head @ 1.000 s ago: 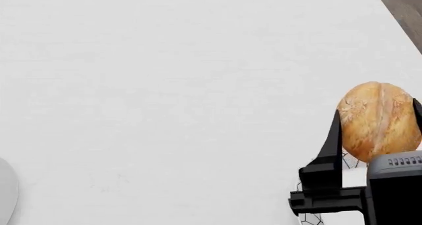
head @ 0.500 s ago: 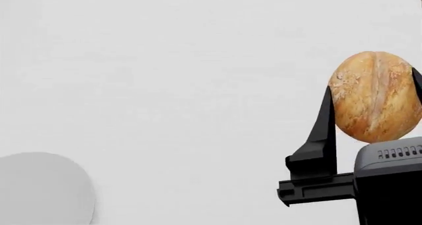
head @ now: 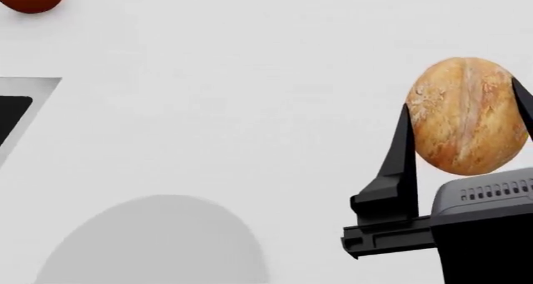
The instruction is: Place all breads on the cutting board.
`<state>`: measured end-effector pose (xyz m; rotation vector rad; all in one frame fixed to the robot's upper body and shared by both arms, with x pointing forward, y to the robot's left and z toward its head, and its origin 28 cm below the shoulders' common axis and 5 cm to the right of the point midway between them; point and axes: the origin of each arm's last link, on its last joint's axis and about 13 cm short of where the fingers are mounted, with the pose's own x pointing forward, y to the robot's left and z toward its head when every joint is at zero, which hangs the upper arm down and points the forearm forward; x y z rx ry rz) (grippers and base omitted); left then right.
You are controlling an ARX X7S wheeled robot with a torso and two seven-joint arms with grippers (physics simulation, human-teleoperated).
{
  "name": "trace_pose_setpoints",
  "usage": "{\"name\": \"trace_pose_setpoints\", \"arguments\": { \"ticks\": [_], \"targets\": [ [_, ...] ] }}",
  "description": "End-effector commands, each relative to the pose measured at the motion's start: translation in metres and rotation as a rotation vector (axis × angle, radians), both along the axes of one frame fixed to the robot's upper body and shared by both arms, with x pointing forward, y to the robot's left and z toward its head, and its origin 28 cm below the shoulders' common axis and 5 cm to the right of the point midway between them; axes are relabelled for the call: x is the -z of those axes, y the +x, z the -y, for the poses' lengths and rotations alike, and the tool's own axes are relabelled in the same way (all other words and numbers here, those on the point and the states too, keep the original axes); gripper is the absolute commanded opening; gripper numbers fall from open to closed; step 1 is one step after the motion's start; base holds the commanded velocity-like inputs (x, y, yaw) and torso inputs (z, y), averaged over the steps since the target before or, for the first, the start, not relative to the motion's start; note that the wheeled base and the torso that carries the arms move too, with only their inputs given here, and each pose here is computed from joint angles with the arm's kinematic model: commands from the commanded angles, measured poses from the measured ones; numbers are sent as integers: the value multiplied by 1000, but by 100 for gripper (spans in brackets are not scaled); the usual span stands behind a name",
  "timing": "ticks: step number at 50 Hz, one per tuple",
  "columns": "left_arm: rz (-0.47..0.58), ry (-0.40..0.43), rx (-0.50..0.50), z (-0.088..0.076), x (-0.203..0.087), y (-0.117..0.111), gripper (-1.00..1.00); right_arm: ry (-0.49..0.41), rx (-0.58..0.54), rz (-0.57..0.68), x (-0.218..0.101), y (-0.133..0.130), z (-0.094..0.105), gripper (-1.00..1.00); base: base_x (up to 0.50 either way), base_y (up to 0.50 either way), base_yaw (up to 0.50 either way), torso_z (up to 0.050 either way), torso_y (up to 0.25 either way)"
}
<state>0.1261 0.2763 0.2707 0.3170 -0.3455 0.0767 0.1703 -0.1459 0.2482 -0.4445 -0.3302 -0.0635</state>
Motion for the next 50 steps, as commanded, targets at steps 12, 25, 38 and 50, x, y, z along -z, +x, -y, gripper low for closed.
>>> {"name": "trace_pose_setpoints", "arguments": {
  "ticks": [12, 25, 38, 50],
  "targets": [
    [22, 29, -13, -6, -6, -2, -100, -18, 19, 25, -10, -5, -1, -100, 1, 500, 0, 0, 0],
    [24, 31, -11, -4, -6, -1, -100, -21, 13, 26, -12, -5, -3, -100, 0, 500, 0, 0, 0],
    [19, 32, -11, -6, -4, -1, -100, -35, 8, 28, -14, -7, -6, -100, 0, 500, 0, 0, 0],
    [20, 34, -12, -5, -6, -1, -100, -44, 4, 26, -15, -7, -8, -100, 0, 500, 0, 0, 1]
  ]
}}
